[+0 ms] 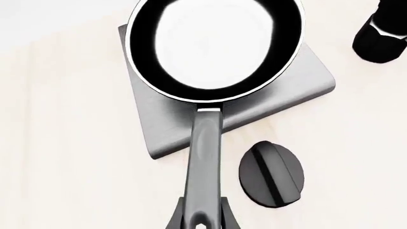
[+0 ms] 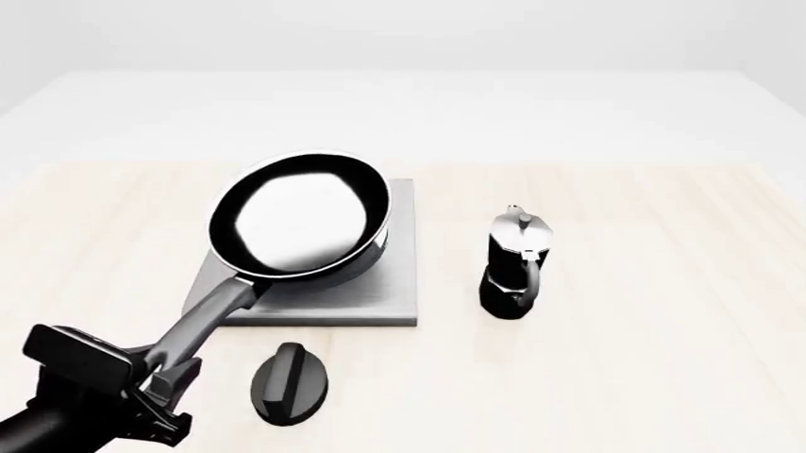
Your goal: Put the frying pan on the stove.
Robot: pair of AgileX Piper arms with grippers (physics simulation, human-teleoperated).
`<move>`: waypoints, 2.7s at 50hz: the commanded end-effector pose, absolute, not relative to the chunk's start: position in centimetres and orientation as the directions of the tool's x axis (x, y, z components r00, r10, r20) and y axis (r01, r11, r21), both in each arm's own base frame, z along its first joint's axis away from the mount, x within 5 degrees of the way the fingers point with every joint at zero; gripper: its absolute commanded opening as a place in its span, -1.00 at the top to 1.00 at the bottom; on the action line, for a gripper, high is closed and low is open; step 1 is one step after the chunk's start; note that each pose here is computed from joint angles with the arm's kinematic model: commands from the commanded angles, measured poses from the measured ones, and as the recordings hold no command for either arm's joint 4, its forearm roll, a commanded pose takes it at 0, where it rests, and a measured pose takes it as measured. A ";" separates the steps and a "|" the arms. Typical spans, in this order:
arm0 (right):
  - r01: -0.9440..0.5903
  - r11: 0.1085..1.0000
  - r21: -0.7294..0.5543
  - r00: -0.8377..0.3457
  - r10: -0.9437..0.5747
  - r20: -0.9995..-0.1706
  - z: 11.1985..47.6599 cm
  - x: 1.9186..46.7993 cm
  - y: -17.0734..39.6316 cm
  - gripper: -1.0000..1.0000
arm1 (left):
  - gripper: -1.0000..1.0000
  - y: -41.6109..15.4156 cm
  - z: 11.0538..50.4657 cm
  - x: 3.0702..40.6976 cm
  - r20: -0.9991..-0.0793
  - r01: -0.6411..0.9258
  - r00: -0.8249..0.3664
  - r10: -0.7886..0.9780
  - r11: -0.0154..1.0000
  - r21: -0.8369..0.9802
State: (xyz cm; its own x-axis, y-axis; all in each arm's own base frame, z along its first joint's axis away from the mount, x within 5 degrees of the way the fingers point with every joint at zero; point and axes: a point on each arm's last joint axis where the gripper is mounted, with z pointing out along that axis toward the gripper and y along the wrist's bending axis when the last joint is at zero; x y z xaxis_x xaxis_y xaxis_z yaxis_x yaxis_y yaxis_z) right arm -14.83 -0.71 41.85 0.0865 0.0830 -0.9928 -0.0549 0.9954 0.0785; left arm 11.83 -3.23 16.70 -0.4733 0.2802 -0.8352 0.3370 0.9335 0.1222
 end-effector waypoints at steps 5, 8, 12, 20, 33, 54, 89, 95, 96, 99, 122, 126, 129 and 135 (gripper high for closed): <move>-0.053 0.996 0.070 0.075 0.074 -0.994 41.6 -14.5 -0.7 -1.00 | 1.00 -3.4 17.3 12.7 -0.862 0.306 -0.452 0.229 0.948 0.091; -0.053 0.996 0.070 0.075 0.074 -0.994 41.6 -14.5 -0.7 -1.00 | 1.00 -3.3 17.3 12.6 -0.862 0.306 -0.453 0.229 0.948 0.091; -0.053 0.996 0.070 0.075 0.074 -0.994 41.6 -14.5 -0.7 -1.00 | 1.00 -3.4 17.3 12.8 -0.861 0.307 -0.454 0.230 0.947 0.092; -0.052 0.996 0.071 0.075 0.075 -0.994 41.6 -14.5 -0.7 -1.00 | 1.00 -3.6 17.0 13.4 -0.854 0.307 -0.466 0.230 0.948 0.088; -0.052 0.996 0.071 0.076 0.074 -0.994 41.6 -14.6 -0.7 -1.00 | 1.00 -3.4 16.9 12.8 -0.847 0.305 -0.481 0.226 0.949 0.081; -0.052 0.996 0.069 0.078 0.073 -0.994 41.7 -14.6 -0.7 -1.00 | -1.00 -3.4 18.0 13.4 -0.860 0.290 -0.463 0.214 0.953 0.081; -0.051 0.996 0.072 0.077 0.076 -0.994 41.6 -14.6 -0.7 -1.00 | -1.00 -1.6 24.8 9.8 -0.946 0.187 -0.297 0.128 0.980 0.073; -0.052 0.996 0.073 0.077 0.077 -0.994 41.6 -14.6 -0.7 -1.00 | -1.00 -0.8 25.0 10.0 -0.962 0.098 -0.254 0.103 0.992 0.081; -0.052 0.996 0.073 0.077 0.077 -0.994 41.6 -14.6 -0.7 -1.00 | -1.00 -0.8 25.0 10.0 -0.962 0.098 -0.254 0.103 0.992 0.081; -0.052 0.996 0.075 0.076 0.078 -0.994 41.6 -14.6 -0.7 -1.00 | -1.00 -0.6 24.8 9.8 -0.966 0.077 -0.241 0.093 0.994 0.077; -0.053 0.996 0.070 0.079 0.074 -0.994 41.7 -14.6 -0.7 -1.00 | -1.00 0.5 25.9 6.2 -0.984 -0.059 -0.143 0.105 0.992 0.115; -0.054 0.996 0.070 0.080 0.074 -0.994 41.7 -14.6 -0.7 -1.00 | -1.00 0.6 26.1 5.5 -0.987 -0.090 -0.129 0.100 0.990 0.112; -0.053 0.996 0.070 0.080 0.074 -0.994 41.7 -14.7 -0.7 -1.00 | -1.00 0.6 25.9 4.9 -0.989 -0.104 -0.121 0.089 0.989 0.102; -0.054 0.996 0.069 0.080 0.074 -0.994 41.7 -14.7 -0.7 -1.00 | -1.00 0.5 26.0 3.7 -0.992 -0.115 -0.090 0.089 0.988 0.099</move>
